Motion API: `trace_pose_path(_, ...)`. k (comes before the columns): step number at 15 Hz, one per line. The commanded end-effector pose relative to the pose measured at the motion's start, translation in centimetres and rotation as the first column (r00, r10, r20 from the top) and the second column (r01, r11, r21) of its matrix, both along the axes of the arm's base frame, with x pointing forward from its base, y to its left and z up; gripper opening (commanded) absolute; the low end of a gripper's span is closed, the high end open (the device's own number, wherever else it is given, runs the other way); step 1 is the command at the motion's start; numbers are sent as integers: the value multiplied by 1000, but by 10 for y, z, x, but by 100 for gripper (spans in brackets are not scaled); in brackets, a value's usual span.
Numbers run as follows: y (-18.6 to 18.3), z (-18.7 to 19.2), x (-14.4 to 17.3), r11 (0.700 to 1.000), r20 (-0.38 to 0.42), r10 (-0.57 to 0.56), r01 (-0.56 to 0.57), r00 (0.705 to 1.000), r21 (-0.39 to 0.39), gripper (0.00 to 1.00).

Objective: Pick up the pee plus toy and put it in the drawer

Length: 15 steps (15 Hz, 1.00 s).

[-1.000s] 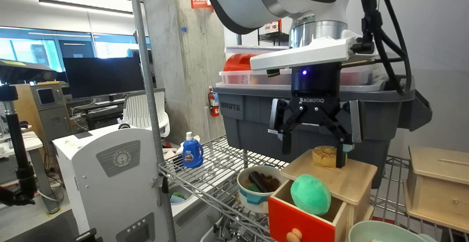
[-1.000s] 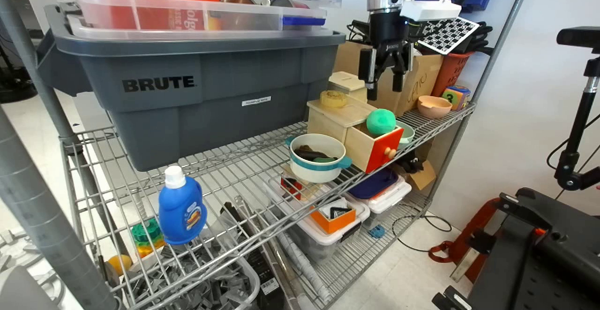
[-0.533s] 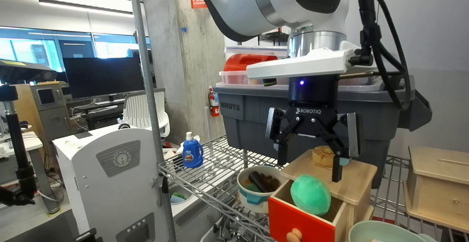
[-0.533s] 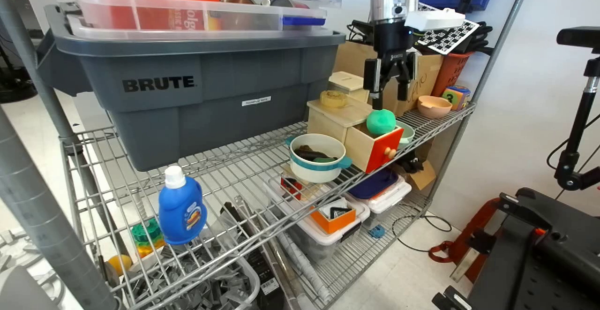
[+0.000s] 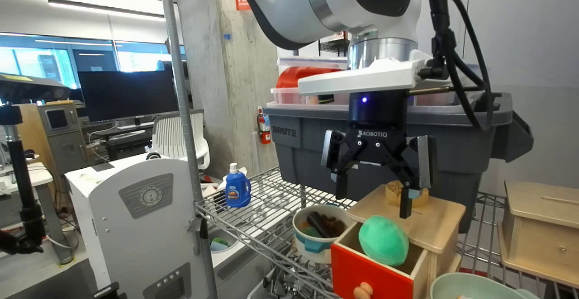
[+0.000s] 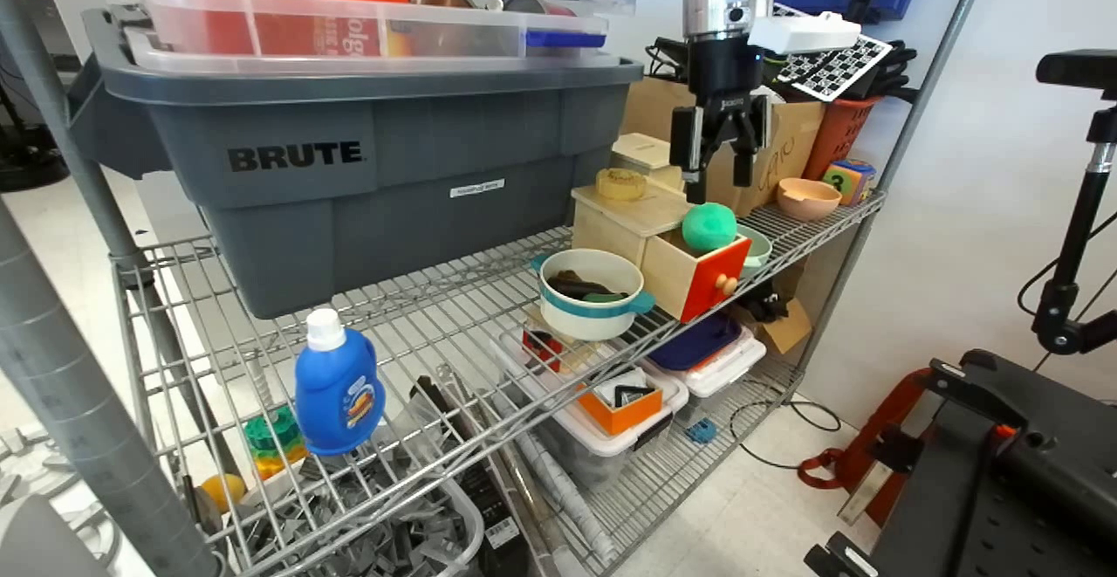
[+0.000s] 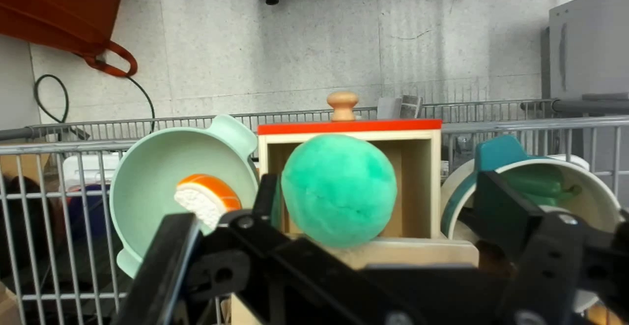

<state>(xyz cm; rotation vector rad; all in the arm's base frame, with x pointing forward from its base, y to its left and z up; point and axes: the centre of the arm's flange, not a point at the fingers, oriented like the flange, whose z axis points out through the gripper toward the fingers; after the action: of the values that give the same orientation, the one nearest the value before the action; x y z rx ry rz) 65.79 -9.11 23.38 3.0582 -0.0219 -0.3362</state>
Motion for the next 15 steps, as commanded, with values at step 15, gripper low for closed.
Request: trace_pose_path(15, 76, 77, -156, 995, 64, 102, -102, 993, 0, 100)
